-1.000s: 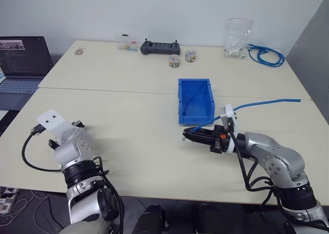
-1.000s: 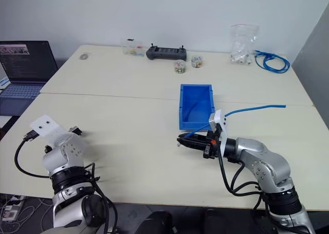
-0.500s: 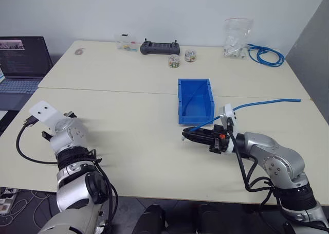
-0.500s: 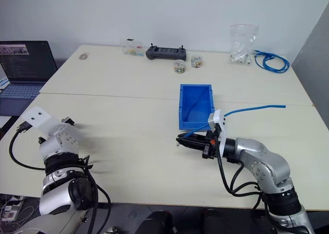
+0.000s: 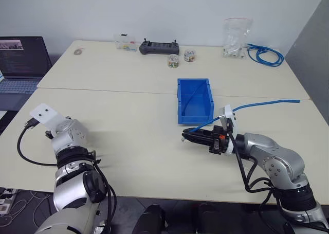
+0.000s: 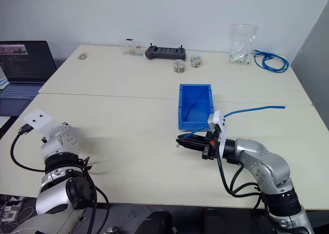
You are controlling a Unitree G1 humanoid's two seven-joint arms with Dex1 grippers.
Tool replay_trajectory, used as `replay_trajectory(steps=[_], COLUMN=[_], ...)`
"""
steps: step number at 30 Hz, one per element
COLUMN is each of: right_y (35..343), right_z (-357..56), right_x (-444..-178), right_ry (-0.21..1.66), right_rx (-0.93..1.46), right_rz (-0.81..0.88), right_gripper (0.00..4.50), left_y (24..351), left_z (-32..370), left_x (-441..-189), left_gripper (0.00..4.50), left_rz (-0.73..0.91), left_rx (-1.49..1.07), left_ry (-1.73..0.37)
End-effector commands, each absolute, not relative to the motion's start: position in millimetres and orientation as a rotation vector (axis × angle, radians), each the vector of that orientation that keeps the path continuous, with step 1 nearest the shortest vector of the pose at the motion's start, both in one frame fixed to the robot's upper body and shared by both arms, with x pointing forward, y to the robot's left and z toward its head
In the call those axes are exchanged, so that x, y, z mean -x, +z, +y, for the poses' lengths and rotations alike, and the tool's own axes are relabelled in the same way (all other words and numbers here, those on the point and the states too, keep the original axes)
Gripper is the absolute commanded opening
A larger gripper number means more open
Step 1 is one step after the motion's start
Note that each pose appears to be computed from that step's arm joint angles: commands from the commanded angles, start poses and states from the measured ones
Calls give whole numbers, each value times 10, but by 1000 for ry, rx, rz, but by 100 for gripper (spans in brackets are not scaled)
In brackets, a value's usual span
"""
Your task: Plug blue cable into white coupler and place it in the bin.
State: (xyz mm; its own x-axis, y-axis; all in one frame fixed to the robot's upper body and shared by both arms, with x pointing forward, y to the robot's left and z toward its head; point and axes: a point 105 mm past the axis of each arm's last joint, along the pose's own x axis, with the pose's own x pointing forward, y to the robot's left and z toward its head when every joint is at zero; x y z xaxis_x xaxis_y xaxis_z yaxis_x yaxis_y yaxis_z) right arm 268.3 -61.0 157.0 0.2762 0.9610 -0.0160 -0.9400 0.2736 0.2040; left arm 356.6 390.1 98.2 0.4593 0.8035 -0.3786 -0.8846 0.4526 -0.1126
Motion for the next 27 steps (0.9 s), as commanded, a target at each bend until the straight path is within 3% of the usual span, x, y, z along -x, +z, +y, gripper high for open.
replay_trajectory(steps=[1, 6, 13, 17, 21, 27], right_y=[1674, 1676, 1679, 1684, 1686, 1635], right_z=[-580, -578, -575, -574, -622, -711], right_x=[-2622, -2624, -2625, -2625, -2638, -2617], right_ry=[1309, 1311, 1308, 1305, 1280, 1235], right_rx=[-156, -155, -156, -156, -143, -111], right_rz=[98, 97, 93, 89, 83, 85], right_gripper=[16, 16, 16, 16, 16, 16], left_y=[1138, 1044, 891, 1036, 1251, 1294], left_z=[3976, 3931, 3848, 3760, 3208, 2397], left_x=[-3569, -3549, -3486, -3541, -3739, -3727], left_gripper=[193, 93, 91, 91, 91, 91], left_rz=[232, 258, 286, 222, 175, 245], left_rx=[301, 312, 330, 242, 32, -107], left_ry=[1073, 1062, 1028, 919, 496, -47])
